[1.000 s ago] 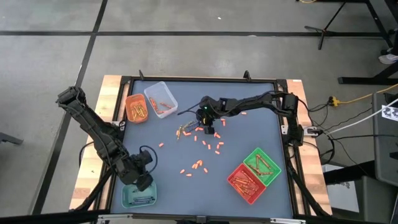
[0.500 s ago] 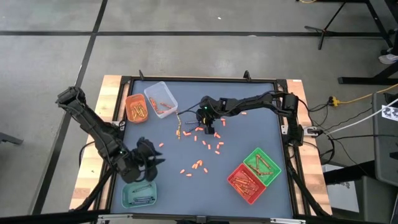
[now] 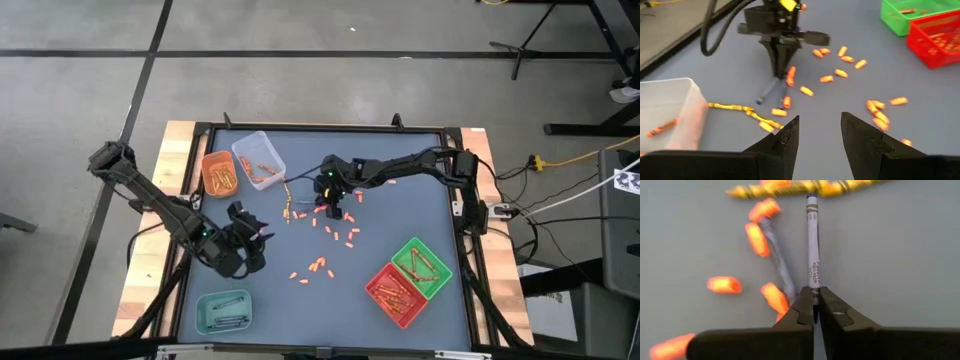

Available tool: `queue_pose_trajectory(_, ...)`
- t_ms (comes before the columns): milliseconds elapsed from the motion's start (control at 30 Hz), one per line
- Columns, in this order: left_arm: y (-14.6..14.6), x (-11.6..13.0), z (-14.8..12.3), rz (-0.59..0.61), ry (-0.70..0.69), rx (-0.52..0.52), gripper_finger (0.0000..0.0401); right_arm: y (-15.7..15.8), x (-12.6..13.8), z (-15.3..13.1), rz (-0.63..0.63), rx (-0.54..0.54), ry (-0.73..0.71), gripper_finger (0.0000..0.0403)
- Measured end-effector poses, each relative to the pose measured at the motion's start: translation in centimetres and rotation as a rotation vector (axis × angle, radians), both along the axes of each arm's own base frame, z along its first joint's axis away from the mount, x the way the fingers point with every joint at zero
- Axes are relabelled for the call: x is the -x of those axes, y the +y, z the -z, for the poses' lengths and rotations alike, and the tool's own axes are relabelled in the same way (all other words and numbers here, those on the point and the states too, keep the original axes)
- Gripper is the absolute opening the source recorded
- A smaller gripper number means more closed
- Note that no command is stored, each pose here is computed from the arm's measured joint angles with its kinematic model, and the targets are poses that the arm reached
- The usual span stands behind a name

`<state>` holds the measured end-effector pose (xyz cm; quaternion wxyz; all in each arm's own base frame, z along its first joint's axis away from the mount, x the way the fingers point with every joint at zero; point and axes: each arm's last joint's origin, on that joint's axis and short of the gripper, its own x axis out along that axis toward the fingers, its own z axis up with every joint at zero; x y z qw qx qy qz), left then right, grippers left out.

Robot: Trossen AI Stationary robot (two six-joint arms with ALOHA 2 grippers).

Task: Sort crayons
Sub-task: Put the blue crayon into the blue bin

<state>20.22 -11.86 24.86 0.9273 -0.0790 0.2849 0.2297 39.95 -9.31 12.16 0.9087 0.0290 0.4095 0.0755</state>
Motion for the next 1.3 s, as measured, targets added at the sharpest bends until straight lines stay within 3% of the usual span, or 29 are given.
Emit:
queue_pose_trajectory(167,1.3,-0.7,0.0,-0.019,0.030,-0.052,0.0130,0.7,-0.8,-0.7,-0.030,-0.100,-0.096,0.0007)
queue_pose_trajectory(567,3.5,-1.8,0.0,-0.025,0.105,-0.134,0.0130,4.8,-2.8,-2.6,-0.108,-0.204,-0.302,0.0000)
queue_pose_trajectory(900,4.0,-2.1,0.3,0.026,0.152,-0.036,0.0130,6.7,-3.2,-2.9,-0.111,-0.201,-0.320,0.0002)
queue_pose_trajectory(1100,4.7,-2.6,0.7,-0.072,0.132,0.032,0.0130,6.9,-3.2,-2.9,-0.111,-0.198,-0.319,0.0001)
queue_pose_trajectory(1300,5.5,-4.3,3.2,-0.114,0.242,0.071,0.0130,6.9,-3.2,-2.9,-0.110,-0.198,-0.318,0.0001)
